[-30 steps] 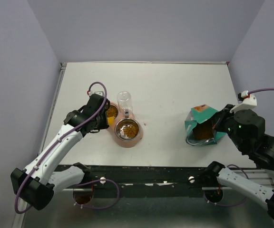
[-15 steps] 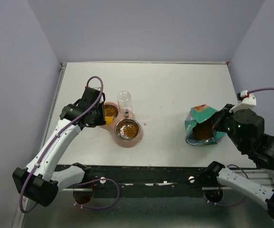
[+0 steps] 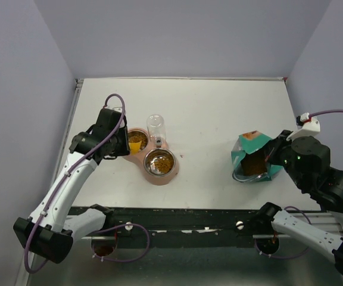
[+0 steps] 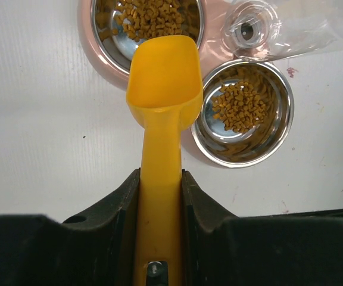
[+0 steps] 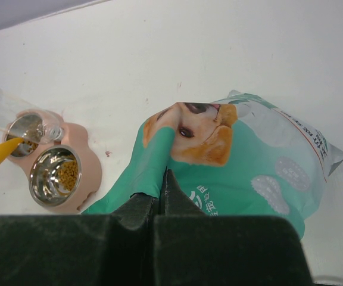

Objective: Serve the pet food

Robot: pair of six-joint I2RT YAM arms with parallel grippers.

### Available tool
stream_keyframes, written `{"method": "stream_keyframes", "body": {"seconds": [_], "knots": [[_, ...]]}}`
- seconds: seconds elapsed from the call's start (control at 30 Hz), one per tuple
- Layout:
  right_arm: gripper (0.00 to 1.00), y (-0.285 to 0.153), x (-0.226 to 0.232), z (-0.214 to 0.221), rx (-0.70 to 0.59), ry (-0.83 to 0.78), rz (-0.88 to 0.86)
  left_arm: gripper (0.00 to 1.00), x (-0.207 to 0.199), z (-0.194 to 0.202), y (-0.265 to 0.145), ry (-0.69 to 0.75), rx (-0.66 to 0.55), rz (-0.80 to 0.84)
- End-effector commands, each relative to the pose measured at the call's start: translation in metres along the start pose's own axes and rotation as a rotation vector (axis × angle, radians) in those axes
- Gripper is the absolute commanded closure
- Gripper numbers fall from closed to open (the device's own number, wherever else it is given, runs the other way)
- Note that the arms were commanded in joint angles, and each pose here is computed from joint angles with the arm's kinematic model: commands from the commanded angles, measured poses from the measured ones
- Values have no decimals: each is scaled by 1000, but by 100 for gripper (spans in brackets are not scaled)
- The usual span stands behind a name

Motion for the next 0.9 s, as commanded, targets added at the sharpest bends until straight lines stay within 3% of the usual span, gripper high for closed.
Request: {"method": "stream_keyframes", "body": {"seconds": [0.0, 0.13, 0.5, 0.7, 0.87], "knots": [[100, -2, 15, -21, -90, 69, -76, 100, 0, 0, -8, -7, -104, 51], [100, 1, 19, -22, -83, 52, -74, 100, 4, 9, -11, -19, -118, 39], [100, 13, 27, -18, -58, 13, -75, 100, 17, 18, -70, 52, -501, 85], [100, 18, 33, -19, -53, -1, -80, 100, 7, 2, -132, 177, -834, 259], [100, 22, 37, -18, -41, -19, -86, 100, -17, -19, -166, 352, -912, 489]]}}
Point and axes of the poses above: each gripper's point midway between its finger pads, its own y axis out along the fingers, its own x axis along the line the jaws close on, z = x × y, the point moved 9 cm from there along -y, back along the fingers, and after that the axes turned 7 degrees about y, right-handed, at the moved point
